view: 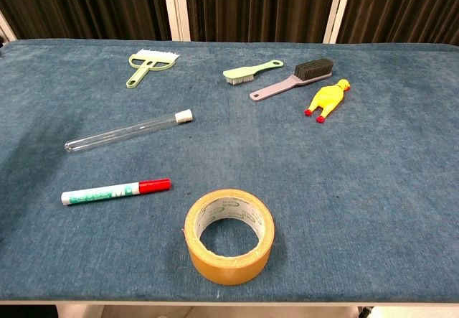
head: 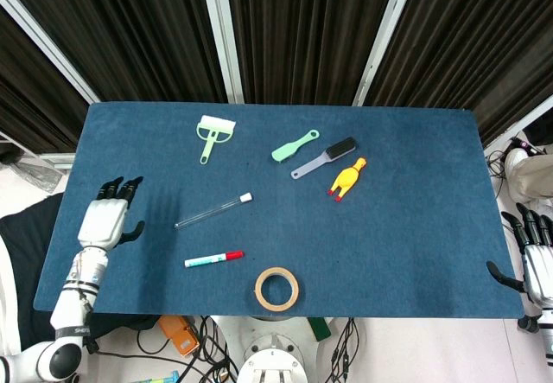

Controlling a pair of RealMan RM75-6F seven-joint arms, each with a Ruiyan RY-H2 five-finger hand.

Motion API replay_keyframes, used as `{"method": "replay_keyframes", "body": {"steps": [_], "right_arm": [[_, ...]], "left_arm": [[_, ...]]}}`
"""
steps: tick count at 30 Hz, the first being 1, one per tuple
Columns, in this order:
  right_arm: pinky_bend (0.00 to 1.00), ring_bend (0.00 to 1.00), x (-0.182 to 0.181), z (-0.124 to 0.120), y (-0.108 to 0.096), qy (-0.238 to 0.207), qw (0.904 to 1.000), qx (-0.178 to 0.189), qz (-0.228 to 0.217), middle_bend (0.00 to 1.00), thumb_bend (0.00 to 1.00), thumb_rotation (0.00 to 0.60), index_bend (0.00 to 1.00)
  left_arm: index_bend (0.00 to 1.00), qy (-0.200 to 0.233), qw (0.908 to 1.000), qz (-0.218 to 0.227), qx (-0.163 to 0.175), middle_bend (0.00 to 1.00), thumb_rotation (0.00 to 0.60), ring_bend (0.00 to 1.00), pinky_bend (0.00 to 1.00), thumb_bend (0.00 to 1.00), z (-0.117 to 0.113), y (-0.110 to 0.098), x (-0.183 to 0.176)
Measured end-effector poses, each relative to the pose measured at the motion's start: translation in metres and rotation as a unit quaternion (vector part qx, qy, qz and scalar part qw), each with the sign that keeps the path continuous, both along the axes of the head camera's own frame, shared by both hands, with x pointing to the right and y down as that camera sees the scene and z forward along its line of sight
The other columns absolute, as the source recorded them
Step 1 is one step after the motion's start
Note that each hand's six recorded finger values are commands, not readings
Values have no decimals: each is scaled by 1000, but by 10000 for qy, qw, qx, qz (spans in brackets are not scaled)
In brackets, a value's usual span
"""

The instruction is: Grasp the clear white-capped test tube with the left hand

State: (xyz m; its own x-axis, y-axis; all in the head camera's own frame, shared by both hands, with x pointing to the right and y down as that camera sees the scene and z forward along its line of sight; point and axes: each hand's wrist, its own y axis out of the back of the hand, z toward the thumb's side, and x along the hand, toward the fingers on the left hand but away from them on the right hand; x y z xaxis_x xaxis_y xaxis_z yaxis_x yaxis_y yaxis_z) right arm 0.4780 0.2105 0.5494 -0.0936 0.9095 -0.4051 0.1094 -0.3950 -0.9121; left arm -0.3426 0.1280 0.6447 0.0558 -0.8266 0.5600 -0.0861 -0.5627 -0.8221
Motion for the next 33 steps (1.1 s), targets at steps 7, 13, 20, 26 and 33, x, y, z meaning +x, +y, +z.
{"method": "replay_keyframes", "body": {"steps": [7, 13, 20, 26, 33], "right_arm": [[0, 0, 0, 1, 0, 20, 10000, -44, -9, 14, 356, 600, 183], [0, 0, 0, 1, 0, 6, 10000, -58, 12, 14, 356, 600, 184], [0, 0, 0, 2, 0, 9, 10000, -79, 15, 14, 356, 600, 184], [0, 0, 1, 3, 0, 8, 10000, -94, 22, 14, 356, 600, 184], [0, 0, 0, 4, -1, 2, 9999, -132, 12, 14, 355, 600, 187]], "left_arm": [[138, 115, 9990, -84, -424, 229, 600, 0, 85, 275, 19, -24, 55], [250, 410, 9966, -211, -684, 259, 600, 6, 85, 275, 29, -38, 105], [312, 176, 9982, -282, -507, 351, 600, 65, 85, 278, 40, -43, 115], [313, -41, 9976, -364, -580, 368, 600, 81, 85, 291, 56, -32, 115], [321, -133, 9968, -415, -667, 367, 600, 80, 85, 298, 67, -20, 118]]}}
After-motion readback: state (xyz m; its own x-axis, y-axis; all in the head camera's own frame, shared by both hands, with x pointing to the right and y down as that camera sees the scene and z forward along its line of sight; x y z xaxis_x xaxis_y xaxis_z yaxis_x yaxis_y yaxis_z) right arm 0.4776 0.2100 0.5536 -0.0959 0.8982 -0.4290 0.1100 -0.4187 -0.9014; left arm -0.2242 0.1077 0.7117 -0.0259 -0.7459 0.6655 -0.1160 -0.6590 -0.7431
